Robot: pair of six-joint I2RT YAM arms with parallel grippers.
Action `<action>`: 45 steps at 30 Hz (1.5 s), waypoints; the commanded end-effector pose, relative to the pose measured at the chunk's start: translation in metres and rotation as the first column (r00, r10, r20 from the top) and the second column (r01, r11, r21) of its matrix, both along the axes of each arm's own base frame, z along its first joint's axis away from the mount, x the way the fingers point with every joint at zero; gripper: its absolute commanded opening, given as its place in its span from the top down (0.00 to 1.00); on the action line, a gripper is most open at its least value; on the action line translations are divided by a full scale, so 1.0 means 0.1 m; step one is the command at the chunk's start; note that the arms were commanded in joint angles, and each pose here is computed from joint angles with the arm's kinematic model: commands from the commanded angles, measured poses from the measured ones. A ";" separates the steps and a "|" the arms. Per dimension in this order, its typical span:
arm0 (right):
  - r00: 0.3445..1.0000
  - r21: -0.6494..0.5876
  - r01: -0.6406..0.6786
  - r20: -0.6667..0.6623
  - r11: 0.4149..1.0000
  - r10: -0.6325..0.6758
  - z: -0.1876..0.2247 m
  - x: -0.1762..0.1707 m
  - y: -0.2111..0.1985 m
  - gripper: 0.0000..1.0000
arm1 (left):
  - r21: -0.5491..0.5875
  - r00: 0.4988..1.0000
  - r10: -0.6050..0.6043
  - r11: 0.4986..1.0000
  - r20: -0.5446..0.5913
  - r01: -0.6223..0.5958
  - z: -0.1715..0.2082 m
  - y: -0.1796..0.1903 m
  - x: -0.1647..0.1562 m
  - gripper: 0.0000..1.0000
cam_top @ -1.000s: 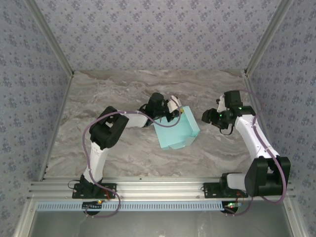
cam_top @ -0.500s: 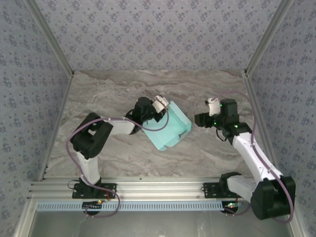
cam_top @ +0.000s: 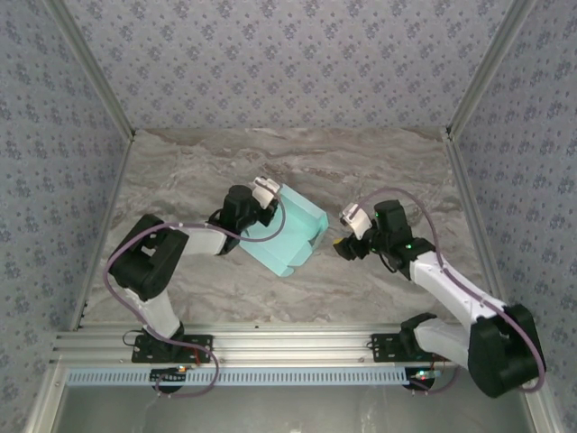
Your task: Fold the paper box
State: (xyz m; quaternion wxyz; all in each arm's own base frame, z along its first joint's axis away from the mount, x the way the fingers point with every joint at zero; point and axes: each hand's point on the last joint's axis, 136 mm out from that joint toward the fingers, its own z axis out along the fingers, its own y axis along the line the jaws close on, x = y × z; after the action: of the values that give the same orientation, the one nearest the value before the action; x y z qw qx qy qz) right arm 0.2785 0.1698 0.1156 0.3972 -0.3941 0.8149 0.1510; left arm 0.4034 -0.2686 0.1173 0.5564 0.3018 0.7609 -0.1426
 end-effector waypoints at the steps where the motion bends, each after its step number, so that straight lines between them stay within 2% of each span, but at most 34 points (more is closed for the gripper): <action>1: 0.993 0.005 -0.056 0.099 0.998 0.056 0.13 0.20 0.16 0.32 | -0.102 0.997 0.052 0.994 0.065 -0.045 0.34 0.07 0.07 0.96; 5: 0.987 0.017 -0.089 0.135 0.996 0.086 0.08 0.30 0.35 0.33 | -0.107 0.996 0.079 0.992 0.048 -0.073 0.32 0.12 0.09 0.96; 10: 0.983 0.010 -0.028 0.180 1.000 0.026 0.10 0.52 0.42 0.35 | -0.133 0.994 0.099 0.987 0.037 -0.094 0.32 0.14 0.10 0.97; 13: 0.982 0.027 0.015 0.187 1.000 -0.020 0.12 0.66 0.43 0.39 | -0.148 0.993 0.115 0.983 0.034 -0.109 0.32 0.16 0.10 0.97; 17: 0.983 0.023 0.010 0.181 1.000 -0.014 0.10 0.76 0.51 0.46 | -0.149 0.992 0.119 0.983 0.042 -0.112 0.32 0.16 0.08 0.97; 23: 0.986 0.066 -0.018 0.167 0.998 0.007 0.15 0.82 0.64 0.51 | -0.132 0.989 0.142 0.982 0.047 -0.134 0.32 0.21 0.08 0.97; 29: 0.987 0.050 -0.018 0.161 0.999 0.010 0.09 0.86 0.84 0.54 | -0.136 0.985 0.170 0.977 0.043 -0.163 0.32 0.22 0.09 0.98; 33: 0.987 0.052 0.032 0.155 0.998 -0.039 0.06 0.95 0.94 0.57 | -0.132 0.980 0.192 0.974 0.049 -0.184 0.32 0.20 0.10 0.98; 40: 0.966 0.112 0.198 0.144 0.974 -0.213 0.08 1.16 0.99 0.61 | -0.180 0.969 0.246 0.955 0.031 -0.237 0.33 0.20 0.09 0.97; 45: 0.943 0.127 0.286 0.138 0.950 -0.302 -0.02 1.28 1.00 0.62 | -0.224 0.964 0.266 0.939 -0.005 -0.260 0.28 0.17 0.04 0.91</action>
State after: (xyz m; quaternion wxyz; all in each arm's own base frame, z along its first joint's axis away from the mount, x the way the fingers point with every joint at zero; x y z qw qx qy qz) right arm 0.3934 0.2564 0.1008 0.4676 -0.2907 0.8296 0.0924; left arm 0.4182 -0.2268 0.1260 0.5925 0.1415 0.7885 -0.0846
